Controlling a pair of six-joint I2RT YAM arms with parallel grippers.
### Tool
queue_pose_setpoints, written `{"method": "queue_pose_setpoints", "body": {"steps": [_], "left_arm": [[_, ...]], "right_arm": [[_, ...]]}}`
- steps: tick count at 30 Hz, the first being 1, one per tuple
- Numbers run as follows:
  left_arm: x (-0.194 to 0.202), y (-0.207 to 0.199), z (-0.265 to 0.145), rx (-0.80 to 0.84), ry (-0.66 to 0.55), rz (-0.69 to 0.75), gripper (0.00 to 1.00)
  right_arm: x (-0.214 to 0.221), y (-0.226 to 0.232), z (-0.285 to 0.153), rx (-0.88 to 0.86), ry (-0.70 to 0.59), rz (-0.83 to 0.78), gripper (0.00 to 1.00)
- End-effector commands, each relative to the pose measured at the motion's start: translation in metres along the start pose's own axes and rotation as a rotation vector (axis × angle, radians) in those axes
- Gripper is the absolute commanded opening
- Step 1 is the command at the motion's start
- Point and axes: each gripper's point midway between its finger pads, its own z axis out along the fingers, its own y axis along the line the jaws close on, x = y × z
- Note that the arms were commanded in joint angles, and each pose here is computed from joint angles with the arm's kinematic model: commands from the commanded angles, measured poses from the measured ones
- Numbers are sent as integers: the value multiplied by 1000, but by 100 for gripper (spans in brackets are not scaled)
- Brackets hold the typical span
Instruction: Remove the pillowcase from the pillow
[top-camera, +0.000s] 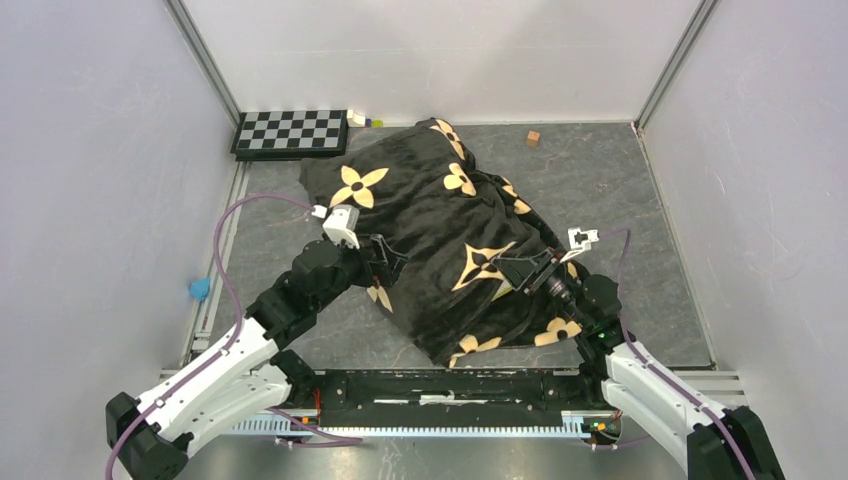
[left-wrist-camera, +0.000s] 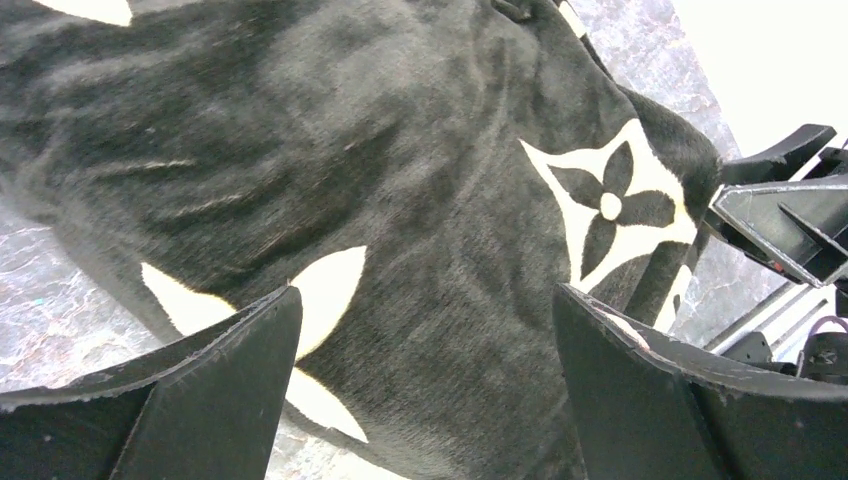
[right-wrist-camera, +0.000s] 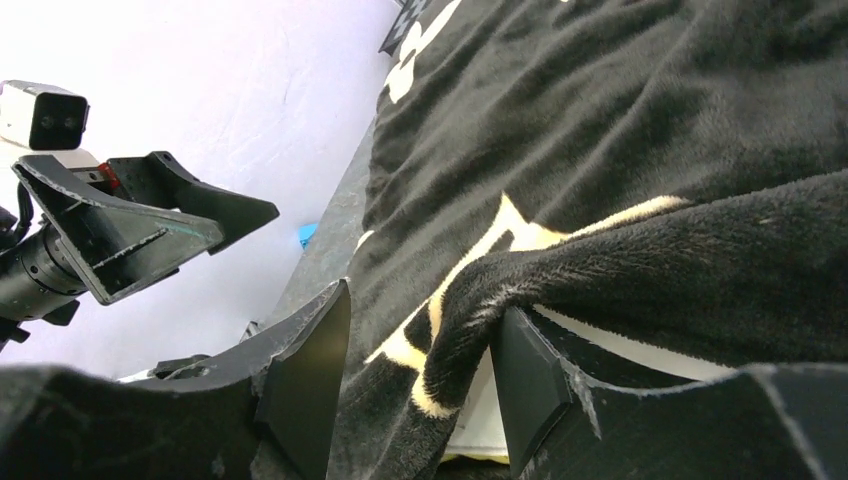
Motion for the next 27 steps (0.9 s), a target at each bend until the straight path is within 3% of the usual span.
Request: {"method": "queue_pose_setpoints", "body": {"steps": [1, 8, 15, 22, 27], "left_arm": [[-17, -32, 0, 101, 1, 1, 100], [-15, -59, 5, 84, 19, 192, 99], [-2, -101, 8, 182, 55, 334, 97], [27, -124, 24, 265, 143, 349, 100], [55, -144, 35, 375, 179, 239, 100]], "right_arm": [[-36, 41, 12, -127, -83, -79, 59], [-45, 45, 21, -115, -78, -101, 62], [-37, 44, 25, -121, -40, -54, 62], [-38, 47, 26, -136, -50, 0, 62], [-44, 51, 26, -145, -73, 23, 62]]}}
